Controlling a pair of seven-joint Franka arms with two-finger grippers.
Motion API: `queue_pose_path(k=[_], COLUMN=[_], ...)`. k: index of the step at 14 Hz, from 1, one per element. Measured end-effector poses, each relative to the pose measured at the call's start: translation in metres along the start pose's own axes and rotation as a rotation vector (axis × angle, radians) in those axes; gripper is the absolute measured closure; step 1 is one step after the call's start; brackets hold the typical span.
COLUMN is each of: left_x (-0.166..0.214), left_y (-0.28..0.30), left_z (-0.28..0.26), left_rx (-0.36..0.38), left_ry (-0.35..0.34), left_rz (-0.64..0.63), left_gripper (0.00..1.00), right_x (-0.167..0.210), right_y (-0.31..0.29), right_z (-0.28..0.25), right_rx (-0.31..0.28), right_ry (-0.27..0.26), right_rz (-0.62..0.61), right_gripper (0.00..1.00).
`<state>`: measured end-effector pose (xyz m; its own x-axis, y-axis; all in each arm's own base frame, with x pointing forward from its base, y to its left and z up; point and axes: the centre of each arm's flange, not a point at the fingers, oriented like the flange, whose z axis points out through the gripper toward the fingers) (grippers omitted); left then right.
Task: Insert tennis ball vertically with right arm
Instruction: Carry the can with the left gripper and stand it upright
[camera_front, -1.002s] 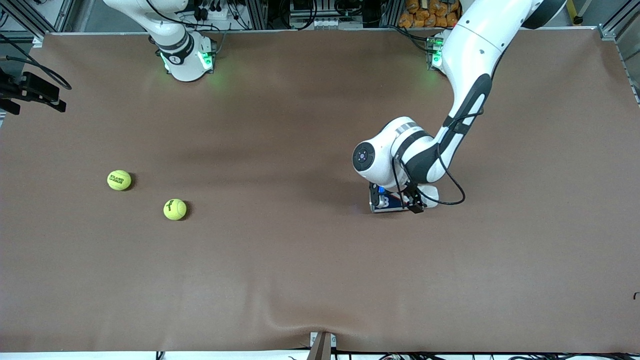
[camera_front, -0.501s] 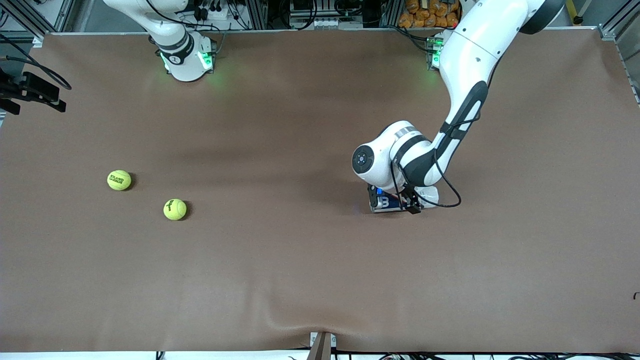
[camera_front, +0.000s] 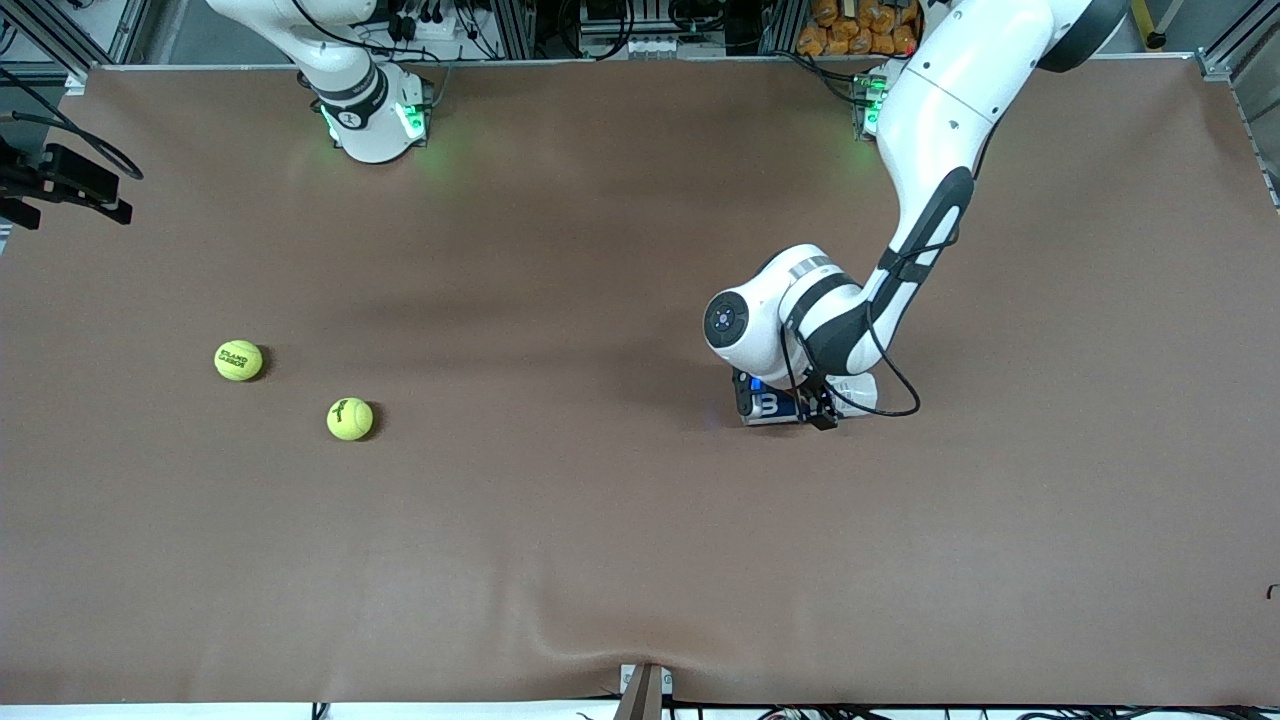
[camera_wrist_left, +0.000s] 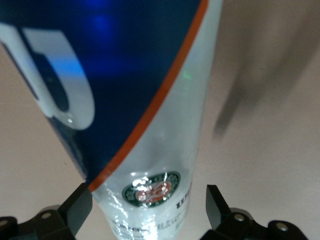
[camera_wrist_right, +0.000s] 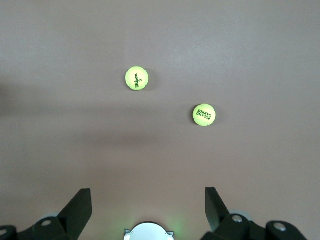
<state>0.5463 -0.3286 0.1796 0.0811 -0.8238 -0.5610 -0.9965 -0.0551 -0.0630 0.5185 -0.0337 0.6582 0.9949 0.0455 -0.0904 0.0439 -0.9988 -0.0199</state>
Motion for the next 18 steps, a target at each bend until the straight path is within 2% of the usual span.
queue_pose_path(k=[7,11,13,18], left_x=[0.005,0.006,0.006,0.006], left_y=[-0.004,-0.004,-0.005,-0.005], left_z=[0.015,0.014,0.013,0.013], left_rx=[-0.002,0.001,0.006,0.007], left_ry=[0.030,0.038,0.045,0.046], left_rz=[-0.001,-0.001,-0.002,-0.002], left_gripper=[0.00,0.10,0.22,0.27], right_x=[0.000,0.000,0.000,0.000], right_y=[0.000,0.000,0.000,0.000], right_z=[0.000,0.000,0.000,0.000], right_rx=[0.000,0.000,0.000,0.000], right_ry=[0.000,0.000,0.000,-0.001], right_rz=[0.000,0.000,0.000,0.000], right_gripper=[0.00,0.00,0.00,0.00])
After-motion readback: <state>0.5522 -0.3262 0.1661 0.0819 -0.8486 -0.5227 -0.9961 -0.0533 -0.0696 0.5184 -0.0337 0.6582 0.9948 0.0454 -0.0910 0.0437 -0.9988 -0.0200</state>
